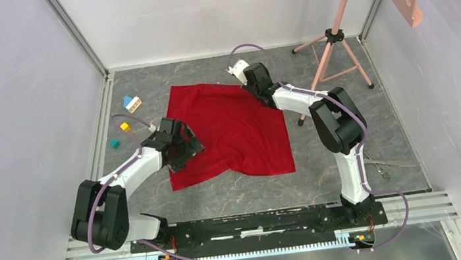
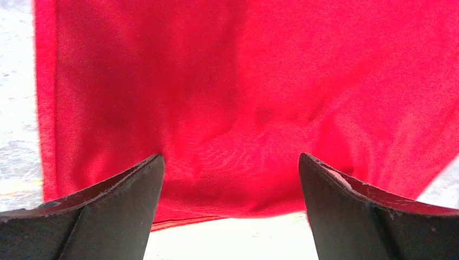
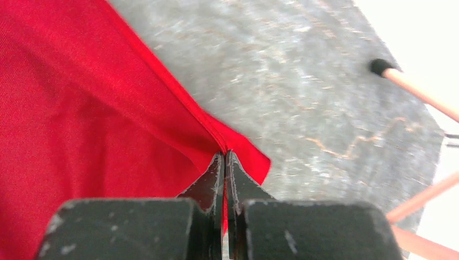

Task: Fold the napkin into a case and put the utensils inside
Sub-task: Smooth out the napkin at the center of the board.

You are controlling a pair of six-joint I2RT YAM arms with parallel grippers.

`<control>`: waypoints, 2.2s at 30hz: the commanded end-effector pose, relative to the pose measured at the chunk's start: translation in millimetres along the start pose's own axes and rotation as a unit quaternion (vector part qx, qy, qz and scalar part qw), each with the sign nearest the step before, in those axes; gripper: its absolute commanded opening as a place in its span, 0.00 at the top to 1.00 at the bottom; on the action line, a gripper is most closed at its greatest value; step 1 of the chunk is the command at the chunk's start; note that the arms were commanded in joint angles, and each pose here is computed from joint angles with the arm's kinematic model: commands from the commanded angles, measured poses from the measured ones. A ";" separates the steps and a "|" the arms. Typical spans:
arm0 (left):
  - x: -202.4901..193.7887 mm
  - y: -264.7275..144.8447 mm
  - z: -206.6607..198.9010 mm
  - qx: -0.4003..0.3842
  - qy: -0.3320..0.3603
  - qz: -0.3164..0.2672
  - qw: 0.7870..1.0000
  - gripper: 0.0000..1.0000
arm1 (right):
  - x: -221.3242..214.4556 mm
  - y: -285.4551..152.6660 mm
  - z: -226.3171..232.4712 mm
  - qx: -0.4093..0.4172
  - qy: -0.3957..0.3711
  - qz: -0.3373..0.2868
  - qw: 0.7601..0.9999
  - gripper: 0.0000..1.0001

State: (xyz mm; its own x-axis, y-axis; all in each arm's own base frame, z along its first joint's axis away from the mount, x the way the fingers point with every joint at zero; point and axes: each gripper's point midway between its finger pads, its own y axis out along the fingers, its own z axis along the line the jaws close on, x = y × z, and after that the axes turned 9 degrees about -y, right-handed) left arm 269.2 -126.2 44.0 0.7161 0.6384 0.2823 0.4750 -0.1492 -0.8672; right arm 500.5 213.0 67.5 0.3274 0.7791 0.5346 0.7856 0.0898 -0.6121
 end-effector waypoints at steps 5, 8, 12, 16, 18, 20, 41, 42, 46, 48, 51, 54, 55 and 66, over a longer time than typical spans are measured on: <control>6.7 -6.4 13.1 0.001 -0.004 -0.033 0.999 0.00 | 44.5 15.8 -104.6 -0.202 0.032 -0.068 0.976 0.80; 18.0 -20.2 -10.6 -0.043 0.000 -0.041 0.998 0.00 | 56.8 42.2 -118.1 -0.213 0.029 -0.049 0.975 0.39; 51.6 -30.9 -41.2 -0.099 -0.033 -0.056 0.993 0.00 | 80.9 33.4 -122.9 -0.160 0.045 -0.035 0.985 0.16; 103.3 -24.7 -70.7 -0.132 -0.063 -0.077 0.986 0.00 | 69.6 -10.0 -97.8 -0.086 0.114 -0.051 0.988 0.11; 127.6 -15.5 -90.3 -0.146 -0.061 -0.083 0.984 0.00 | 59.8 -27.1 -77.3 -0.040 0.149 -0.055 0.987 0.11; 145.5 1.0 -107.9 -0.149 -0.058 -0.075 0.984 0.00 | 54.9 -39.9 -48.0 0.025 0.181 -0.060 0.981 0.12; 126.5 16.2 -152.0 -0.168 -0.030 -0.027 0.985 0.00 | -69.0 -182.2 154.8 0.322 0.239 -0.041 0.915 0.50; 113.1 6.1 -150.7 -0.172 -0.020 -0.021 0.985 0.00 | -78.7 -185.5 159.5 0.319 0.239 -0.034 0.916 0.50; 57.3 -14.8 -119.1 -0.175 -0.007 0.021 0.984 0.00 | -112.9 -189.8 161.1 0.283 0.240 -0.009 0.929 0.53; 34.8 -23.8 -102.5 -0.188 -0.015 0.039 0.981 0.00 | -128.5 -188.8 156.6 0.254 0.239 0.001 0.937 0.54; 12.7 -31.2 -69.6 -0.169 -0.009 0.046 0.984 0.00 | -148.1 -190.9 152.7 0.231 0.228 0.025 0.946 0.54; -1.1 -41.6 -45.1 -0.157 0.004 0.043 0.987 0.00 | -169.7 -198.1 150.6 0.213 0.228 0.065 0.948 0.54; -6.3 -44.6 -38.1 -0.153 0.005 0.046 0.987 0.00 | -174.8 -200.9 148.8 0.205 0.231 0.073 0.948 0.53; -4.4 -47.3 31.7 -0.001 -0.056 -0.008 0.998 0.00 | -128.6 -233.0 104.4 0.162 0.297 0.018 0.941 0.35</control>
State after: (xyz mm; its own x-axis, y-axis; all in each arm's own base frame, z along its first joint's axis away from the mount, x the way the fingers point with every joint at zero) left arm 234.5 -124.4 76.5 0.7287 0.6486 0.2199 0.5074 -0.2955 -0.8095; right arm 198.8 150.6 34.1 0.6932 0.4052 0.5960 0.4943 0.3345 -0.8023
